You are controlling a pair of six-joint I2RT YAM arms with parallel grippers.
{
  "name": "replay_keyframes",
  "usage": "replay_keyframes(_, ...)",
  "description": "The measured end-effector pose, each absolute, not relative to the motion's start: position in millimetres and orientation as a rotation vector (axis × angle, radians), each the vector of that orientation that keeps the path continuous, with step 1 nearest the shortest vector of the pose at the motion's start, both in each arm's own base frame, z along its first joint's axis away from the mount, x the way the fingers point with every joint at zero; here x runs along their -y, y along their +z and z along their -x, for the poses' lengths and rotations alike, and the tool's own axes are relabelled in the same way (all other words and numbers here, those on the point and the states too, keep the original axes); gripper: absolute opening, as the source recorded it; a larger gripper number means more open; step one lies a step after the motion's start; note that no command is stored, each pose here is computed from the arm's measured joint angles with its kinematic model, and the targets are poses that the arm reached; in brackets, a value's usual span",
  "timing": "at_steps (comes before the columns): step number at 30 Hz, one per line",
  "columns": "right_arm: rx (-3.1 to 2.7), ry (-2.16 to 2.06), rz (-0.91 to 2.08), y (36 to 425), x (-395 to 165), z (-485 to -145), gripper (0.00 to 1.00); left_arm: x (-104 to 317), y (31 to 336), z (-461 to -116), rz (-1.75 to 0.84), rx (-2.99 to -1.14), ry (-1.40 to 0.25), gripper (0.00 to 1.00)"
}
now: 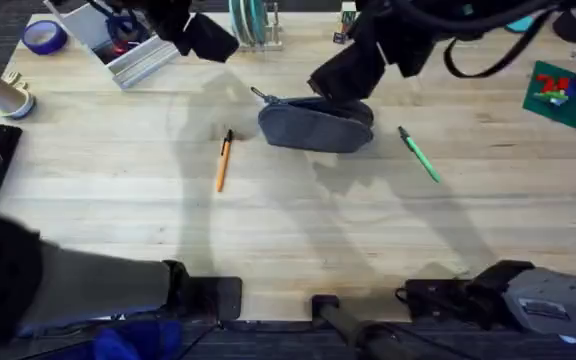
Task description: Unzip the bag, pick up the pens from the table one at a time and place them inside, then zip the bag closed.
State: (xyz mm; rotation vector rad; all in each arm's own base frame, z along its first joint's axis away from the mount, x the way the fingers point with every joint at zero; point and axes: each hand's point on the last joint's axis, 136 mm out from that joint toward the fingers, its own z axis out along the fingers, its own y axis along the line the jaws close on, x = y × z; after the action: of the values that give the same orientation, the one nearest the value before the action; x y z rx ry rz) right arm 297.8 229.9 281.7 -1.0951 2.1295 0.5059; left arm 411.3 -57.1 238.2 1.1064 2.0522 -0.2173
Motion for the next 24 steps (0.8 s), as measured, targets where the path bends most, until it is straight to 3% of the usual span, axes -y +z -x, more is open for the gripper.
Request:
replay_keyframes(2,-2.272,0.496,0.954,278.8,-197.9,-288.4,0.998,66.5,280.9,-366.3,-0.956,-2.104,-0.263,0.995)
replay_keyframes(9,-2.439,0.476,0.842,261.9,-166.3,-280.7,0.998,69.5,288.8,-309.5,-0.876,-2.228,-0.354,0.995)
replay_keyframes(24,-2.464,0.416,1.018,249.3,-150.2,-264.2,0.996,82.3,295.6,-264.3,-0.852,-2.291,-0.428,0.995)
